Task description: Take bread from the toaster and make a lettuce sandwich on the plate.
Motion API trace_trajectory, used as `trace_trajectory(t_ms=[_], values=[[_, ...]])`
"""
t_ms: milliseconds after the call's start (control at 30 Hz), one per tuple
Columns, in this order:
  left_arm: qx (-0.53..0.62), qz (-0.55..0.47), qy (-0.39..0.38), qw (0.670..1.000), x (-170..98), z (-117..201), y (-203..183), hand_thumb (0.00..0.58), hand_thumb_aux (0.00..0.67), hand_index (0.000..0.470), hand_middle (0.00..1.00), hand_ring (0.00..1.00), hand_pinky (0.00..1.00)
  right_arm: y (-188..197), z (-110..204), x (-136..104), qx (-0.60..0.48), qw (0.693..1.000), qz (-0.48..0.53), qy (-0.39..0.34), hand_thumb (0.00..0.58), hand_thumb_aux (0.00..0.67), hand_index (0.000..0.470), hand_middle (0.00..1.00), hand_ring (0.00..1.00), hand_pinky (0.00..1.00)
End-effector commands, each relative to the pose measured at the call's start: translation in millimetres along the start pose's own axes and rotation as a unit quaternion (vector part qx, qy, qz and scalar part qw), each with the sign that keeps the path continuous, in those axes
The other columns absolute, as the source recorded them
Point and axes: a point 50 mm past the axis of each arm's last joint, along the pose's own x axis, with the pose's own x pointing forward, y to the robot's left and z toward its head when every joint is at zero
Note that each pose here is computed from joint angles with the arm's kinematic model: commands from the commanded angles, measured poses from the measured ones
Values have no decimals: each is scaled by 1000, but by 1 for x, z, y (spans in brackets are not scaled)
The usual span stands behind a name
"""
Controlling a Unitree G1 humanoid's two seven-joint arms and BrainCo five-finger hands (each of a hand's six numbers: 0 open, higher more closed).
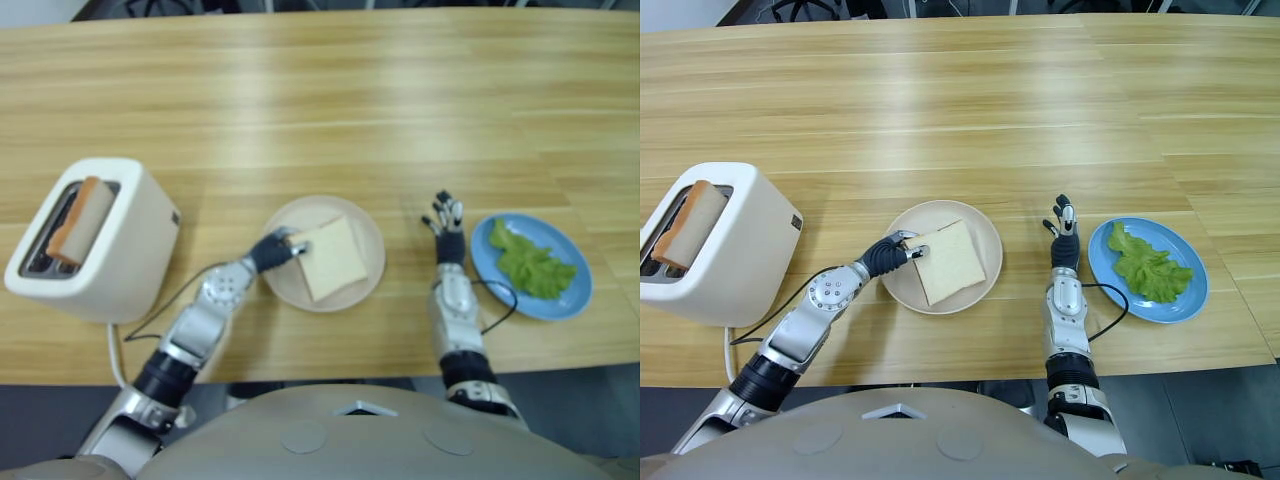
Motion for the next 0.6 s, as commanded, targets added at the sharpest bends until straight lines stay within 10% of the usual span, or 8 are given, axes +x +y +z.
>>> trace_trajectory(t_ms=[33, 67, 100, 133, 167, 600], values=[[66, 13, 27, 997, 1, -14, 3, 580, 670, 460, 1000, 1000, 1000, -4, -9, -6, -7, 1000, -2, 30, 0, 0, 0, 0, 0, 0], [101, 18, 30, 994, 1, -14, 4, 523, 460, 316, 1000, 1000, 1000, -5, -9, -6, -7, 1000, -2, 29, 0, 0, 0, 0, 0, 0], [118, 19, 32, 992, 2, -15, 3, 523, 460, 316, 1000, 1000, 1000, -5, -8, -6, -7, 1000, -2, 29, 0, 0, 0, 0, 0, 0], [129, 19, 30, 991, 2, -15, 2, 0, 0, 0, 396, 396, 396, -5, -8, -6, -7, 1000, -1, 29, 0, 0, 0, 0, 0, 0], [151, 21, 29, 988, 1, -14, 2, 0, 0, 0, 0, 0, 0, -4, -7, -6, -7, 1000, 1, 28, 0, 0, 0, 0, 0, 0], [400, 204, -78, 890, -55, 64, 39, 0, 0, 0, 0, 0, 0, 0, 4, -9, -19, 1000, 21, 7, 0, 0, 0, 0, 0, 0]])
